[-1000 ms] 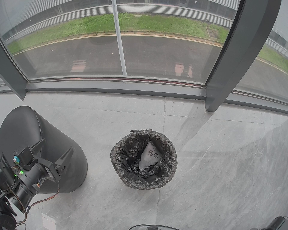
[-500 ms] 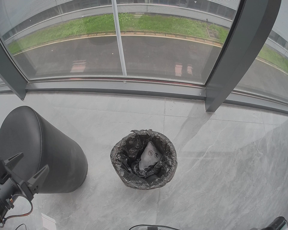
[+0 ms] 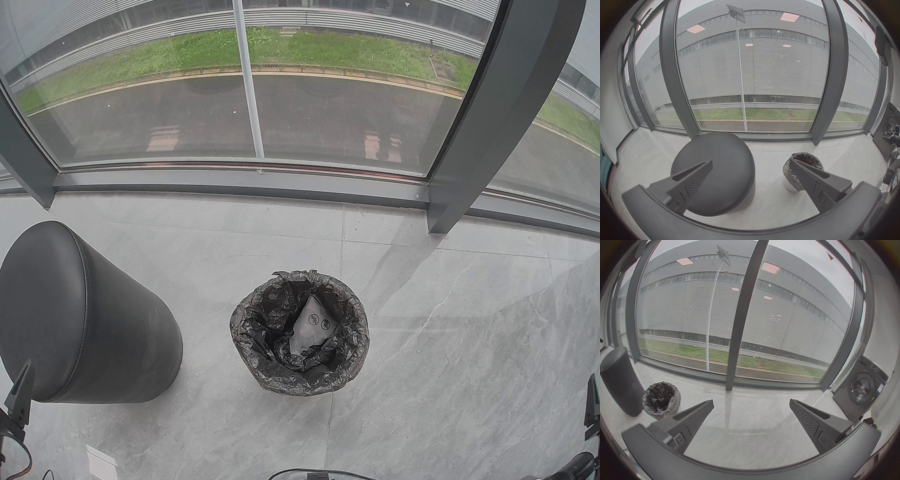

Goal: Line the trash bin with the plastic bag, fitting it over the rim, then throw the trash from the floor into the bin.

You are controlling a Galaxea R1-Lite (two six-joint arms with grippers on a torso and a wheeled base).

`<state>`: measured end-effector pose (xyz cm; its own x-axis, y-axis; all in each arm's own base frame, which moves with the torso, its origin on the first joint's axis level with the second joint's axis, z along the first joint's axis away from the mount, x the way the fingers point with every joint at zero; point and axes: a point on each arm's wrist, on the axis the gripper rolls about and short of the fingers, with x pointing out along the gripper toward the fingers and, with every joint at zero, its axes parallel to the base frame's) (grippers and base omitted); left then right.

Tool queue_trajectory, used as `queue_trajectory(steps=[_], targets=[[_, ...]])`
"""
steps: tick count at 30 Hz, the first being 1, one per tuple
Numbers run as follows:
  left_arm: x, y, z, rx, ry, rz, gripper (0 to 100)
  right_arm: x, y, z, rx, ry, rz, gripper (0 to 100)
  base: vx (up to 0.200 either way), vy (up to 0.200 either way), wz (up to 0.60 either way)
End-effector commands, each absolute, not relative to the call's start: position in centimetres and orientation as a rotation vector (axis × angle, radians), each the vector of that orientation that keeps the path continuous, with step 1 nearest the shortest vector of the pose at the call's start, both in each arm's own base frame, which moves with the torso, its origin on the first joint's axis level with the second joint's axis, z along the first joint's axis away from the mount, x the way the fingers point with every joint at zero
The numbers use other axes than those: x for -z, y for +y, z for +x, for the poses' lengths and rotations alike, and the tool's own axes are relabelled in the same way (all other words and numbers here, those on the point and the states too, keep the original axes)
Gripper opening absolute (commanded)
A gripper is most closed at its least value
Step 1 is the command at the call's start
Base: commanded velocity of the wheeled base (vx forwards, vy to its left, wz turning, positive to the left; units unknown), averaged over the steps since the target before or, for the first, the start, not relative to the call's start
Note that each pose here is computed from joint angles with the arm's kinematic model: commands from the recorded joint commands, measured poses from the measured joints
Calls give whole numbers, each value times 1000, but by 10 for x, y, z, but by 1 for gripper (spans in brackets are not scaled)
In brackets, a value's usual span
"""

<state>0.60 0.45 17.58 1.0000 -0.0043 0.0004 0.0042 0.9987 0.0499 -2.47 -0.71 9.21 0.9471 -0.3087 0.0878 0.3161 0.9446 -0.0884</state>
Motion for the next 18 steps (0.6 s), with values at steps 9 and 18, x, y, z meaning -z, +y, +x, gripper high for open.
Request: queue_trajectory(steps=[9,18], targets=[[-132,10,-30,-114,-57,67,100,-80,0,-23,16,-40,-17,100,0,0,0],[-119,9,-26,-128,-14,62,100,-75,1,-23,-48,10,-21,100,0,0,0]])
